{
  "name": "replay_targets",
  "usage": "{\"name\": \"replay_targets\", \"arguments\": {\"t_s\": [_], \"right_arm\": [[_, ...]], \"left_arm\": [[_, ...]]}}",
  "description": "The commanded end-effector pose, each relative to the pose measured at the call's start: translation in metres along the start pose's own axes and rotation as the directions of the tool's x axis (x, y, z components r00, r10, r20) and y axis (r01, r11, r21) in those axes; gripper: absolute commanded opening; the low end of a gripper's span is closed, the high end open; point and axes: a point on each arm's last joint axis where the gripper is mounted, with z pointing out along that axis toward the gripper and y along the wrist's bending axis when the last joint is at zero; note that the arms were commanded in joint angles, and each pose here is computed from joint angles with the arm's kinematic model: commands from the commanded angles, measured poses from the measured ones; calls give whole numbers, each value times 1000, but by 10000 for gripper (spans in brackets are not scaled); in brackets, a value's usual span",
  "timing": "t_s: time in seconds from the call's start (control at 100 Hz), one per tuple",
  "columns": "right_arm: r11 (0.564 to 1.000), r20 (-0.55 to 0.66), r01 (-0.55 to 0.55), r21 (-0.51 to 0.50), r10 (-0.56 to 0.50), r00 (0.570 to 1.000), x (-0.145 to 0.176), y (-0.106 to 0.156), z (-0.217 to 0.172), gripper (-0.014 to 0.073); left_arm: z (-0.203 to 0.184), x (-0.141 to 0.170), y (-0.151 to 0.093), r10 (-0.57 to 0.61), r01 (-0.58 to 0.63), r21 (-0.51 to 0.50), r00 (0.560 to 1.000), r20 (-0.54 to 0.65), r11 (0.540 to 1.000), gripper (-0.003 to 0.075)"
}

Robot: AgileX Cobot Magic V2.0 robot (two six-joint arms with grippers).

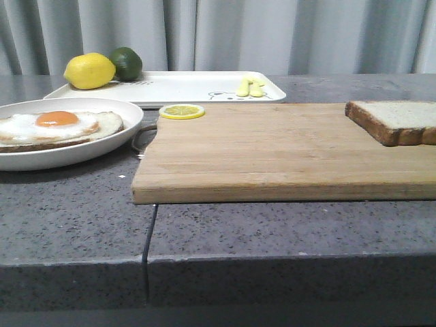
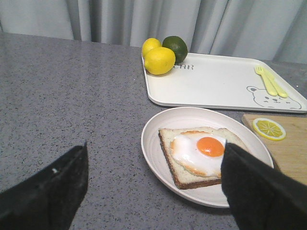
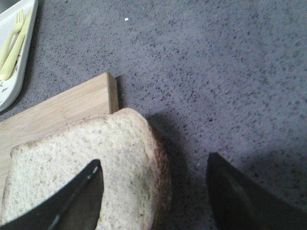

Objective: Place bread and move sandwich to tray
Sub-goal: 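Lower the right gripper and grasp the bread slice edge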

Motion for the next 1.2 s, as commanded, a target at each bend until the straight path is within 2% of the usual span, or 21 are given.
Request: {"name": "replay_targets", "arguments": {"t_s": [0.0, 0.47, 0.86, 0.93, 1.0, 1.19], "right_arm": [[998, 45, -6, -61, 9, 999, -13, 8, -4, 475], [988, -47, -42, -151, 35, 998, -3, 9, 11, 475], [984, -110, -81, -159, 64, 992, 5, 2, 24, 470], [984, -115, -85, -155, 67, 991, 6, 1, 25, 425], [985, -118, -87, -149, 70, 991, 6, 0, 26, 340], [985, -119, -87, -149, 70, 990, 6, 0, 26, 58]], "left_arm": [[-2, -16, -4, -16, 14, 28, 996, 90, 1000, 536], [-2, -16, -4, -16, 14, 28, 996, 90, 1000, 536], [-2, -16, -4, -16, 14, 28, 996, 90, 1000, 536], [-2, -16, -4, -16, 14, 28, 996, 90, 1000, 536], [-2, -16, -4, -16, 14, 28, 996, 90, 1000, 536], [-2, -16, -4, -16, 14, 28, 996, 90, 1000, 536]]}}
